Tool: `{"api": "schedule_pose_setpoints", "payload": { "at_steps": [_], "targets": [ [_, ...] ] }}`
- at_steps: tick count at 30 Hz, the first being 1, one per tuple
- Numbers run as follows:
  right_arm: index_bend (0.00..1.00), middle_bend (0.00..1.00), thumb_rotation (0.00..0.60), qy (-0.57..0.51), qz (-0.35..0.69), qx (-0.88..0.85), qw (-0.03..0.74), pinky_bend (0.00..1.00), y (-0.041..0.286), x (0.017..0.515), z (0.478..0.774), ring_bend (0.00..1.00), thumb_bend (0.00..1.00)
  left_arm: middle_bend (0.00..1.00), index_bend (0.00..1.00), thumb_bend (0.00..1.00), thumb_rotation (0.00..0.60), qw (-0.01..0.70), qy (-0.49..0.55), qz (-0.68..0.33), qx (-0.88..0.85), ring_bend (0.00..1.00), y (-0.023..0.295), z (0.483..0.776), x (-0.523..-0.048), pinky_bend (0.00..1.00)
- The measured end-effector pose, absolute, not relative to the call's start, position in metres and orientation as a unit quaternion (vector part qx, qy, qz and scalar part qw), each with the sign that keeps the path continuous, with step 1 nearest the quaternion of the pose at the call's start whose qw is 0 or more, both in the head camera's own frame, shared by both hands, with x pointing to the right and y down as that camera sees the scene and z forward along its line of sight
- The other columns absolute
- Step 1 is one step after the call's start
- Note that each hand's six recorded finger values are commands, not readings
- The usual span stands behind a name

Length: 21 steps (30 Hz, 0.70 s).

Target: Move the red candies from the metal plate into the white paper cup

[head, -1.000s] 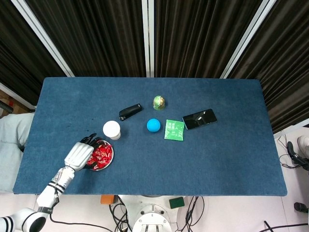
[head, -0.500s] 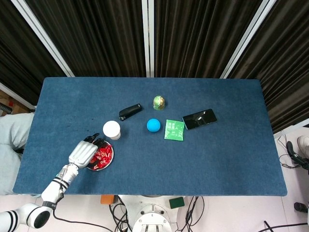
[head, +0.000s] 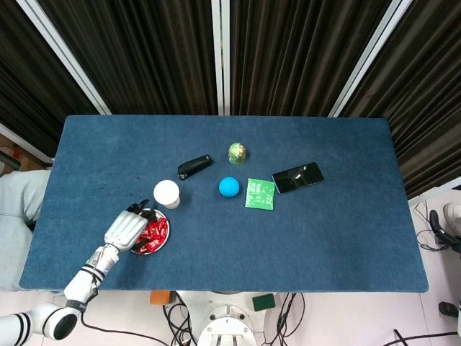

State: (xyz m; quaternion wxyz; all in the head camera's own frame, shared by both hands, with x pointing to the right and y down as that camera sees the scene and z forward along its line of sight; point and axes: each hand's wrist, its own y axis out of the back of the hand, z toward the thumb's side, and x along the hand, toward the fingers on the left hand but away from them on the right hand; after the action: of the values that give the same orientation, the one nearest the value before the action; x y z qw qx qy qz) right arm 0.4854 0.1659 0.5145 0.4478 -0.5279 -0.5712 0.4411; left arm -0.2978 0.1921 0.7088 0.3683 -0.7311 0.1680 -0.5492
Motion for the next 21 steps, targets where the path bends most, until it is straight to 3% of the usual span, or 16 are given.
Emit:
{"api": "schedule_pose_setpoints", "payload": {
  "at_steps": [21],
  "targets": [
    [0.0, 0.0, 0.6, -0.569, 0.445, -0.528, 0.446, 0.0, 0.1649, 0.4858, 0.5189, 0.0, 0.34, 0.49, 0.53, 0.34, 0.6, 0.384, 0.182, -0.532, -0.733, 0.09, 0.1869, 0.712, -0.2901, 0.22]
  ]
}}
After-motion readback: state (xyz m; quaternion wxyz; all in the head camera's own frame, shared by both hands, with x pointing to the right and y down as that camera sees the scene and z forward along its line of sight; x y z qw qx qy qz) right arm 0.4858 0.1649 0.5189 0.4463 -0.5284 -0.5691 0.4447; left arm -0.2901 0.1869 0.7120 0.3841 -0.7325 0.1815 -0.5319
